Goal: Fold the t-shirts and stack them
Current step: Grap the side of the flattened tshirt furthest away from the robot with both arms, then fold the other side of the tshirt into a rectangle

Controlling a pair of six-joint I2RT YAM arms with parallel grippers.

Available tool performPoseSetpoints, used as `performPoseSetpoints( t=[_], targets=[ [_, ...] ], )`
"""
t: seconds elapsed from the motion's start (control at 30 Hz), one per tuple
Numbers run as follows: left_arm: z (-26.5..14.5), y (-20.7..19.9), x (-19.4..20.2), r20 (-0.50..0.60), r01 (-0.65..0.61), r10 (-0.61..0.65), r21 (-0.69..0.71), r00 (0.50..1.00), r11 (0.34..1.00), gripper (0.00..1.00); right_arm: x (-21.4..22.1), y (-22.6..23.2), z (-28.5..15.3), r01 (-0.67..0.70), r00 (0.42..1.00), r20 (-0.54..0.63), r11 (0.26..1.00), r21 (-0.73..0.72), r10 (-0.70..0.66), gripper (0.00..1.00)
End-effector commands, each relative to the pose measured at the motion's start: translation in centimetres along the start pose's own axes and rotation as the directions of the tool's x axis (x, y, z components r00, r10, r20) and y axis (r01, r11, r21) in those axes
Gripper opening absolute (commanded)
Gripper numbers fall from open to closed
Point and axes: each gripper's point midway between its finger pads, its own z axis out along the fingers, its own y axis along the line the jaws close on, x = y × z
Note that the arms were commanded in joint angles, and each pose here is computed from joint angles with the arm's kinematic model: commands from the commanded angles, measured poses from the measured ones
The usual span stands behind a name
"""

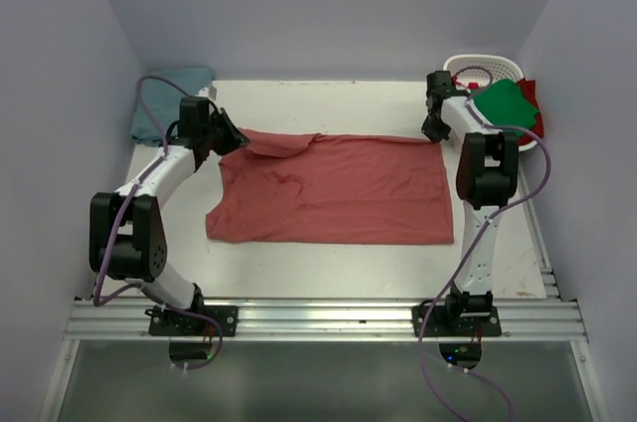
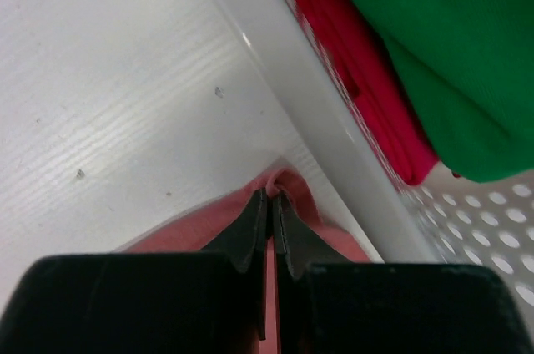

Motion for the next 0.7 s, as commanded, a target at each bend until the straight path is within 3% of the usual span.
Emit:
performPoseSetpoints(
  t=[0.0,0.23,0.67],
  targets=[
    [-2.1,-2.1,-2.2,0.078,-0.051,0.045,0.072,0.996,0.996,0.0,-3.9,-0.4,-4.6,-0.056,0.99,0.129,0.996,-0.066,0.064,0.0],
    [-4.0,-2.6,-2.4,0.09,-0.074,0.068,0.067,0.994,0.995,0.0,-4.0,-1.6,-8.7,-0.065,0.981,0.176,0.99,-0.122,0.086,0.0],
    [-8.2,-1.4,1.5,0.007,-0.086,0.086,0.031,0.996,0.996,0.0,2.0,-4.8,-11.1,-0.034,0.994,0.101,0.993,-0.116,0.046,0.0]
  ],
)
